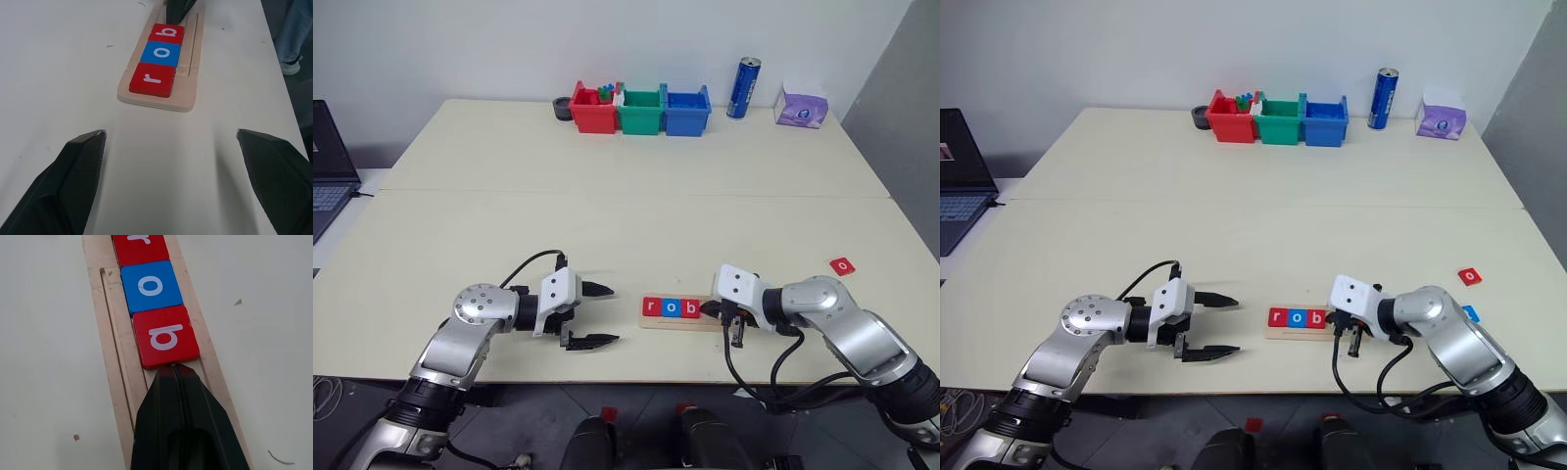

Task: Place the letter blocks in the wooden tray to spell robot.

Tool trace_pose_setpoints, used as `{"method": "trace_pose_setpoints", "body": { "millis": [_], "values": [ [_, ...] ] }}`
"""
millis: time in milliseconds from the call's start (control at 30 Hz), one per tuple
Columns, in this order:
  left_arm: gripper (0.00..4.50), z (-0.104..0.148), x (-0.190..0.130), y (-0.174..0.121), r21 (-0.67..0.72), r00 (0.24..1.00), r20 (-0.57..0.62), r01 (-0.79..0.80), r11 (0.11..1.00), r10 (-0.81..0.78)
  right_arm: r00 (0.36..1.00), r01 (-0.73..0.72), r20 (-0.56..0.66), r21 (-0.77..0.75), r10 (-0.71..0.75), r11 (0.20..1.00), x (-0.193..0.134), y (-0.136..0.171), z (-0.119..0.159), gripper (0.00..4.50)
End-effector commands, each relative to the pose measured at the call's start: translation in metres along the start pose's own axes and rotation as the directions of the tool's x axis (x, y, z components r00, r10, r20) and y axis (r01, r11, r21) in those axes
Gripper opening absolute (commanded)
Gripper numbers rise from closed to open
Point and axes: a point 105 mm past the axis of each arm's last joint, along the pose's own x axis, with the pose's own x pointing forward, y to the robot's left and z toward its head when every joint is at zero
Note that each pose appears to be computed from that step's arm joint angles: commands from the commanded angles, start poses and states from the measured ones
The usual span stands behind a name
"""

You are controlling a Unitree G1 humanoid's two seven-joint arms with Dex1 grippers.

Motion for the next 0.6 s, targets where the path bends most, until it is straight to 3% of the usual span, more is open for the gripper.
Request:
{"method": "trace_pose_setpoints", "body": {
  "millis": [33,167,267,333,433,533,600],
  "values": [
    [4.50,0.009,0.001,0.000,0.041,1.000,0.018,0.006,0.999,-0.007,0.999,0.041,0.025,-0.060,-0.039,0.997,-0.006,-0.008,0.011,0.01],
    [4.50,0.006,0.001,-0.001,0.037,1.000,0.020,0.009,0.999,-0.009,0.993,0.110,0.038,-0.025,-0.109,0.994,-0.023,-0.020,0.010,0.01],
    [4.50,0.005,0.001,-0.002,0.036,1.000,0.023,0.008,0.999,-0.009,0.972,0.214,0.082,0.068,-0.219,0.975,-0.045,-0.034,0.010,0.60],
    [4.50,0.004,0.002,-0.003,0.035,1.000,0.026,0.006,0.999,-0.007,0.942,0.292,0.116,0.180,-0.316,0.939,-0.059,-0.045,0.008,1.31],
    [4.50,0.006,0.004,-0.003,0.026,0.999,0.042,0.002,1.000,-0.003,0.844,0.476,0.078,0.347,-0.531,0.808,-0.090,-0.067,-0.017,2.36],
    [4.50,0.007,0.006,-0.005,0.025,0.999,0.050,0.012,1.000,-0.013,0.746,0.613,-0.010,0.401,-0.666,0.681,-0.114,-0.079,-0.047,3.46],
    [4.50,0.009,0.008,-0.004,0.027,0.998,0.057,0.020,0.999,-0.022,0.608,0.742,-0.122,0.438,-0.784,0.508,-0.140,-0.098,-0.078,4.13]
  ]
}}
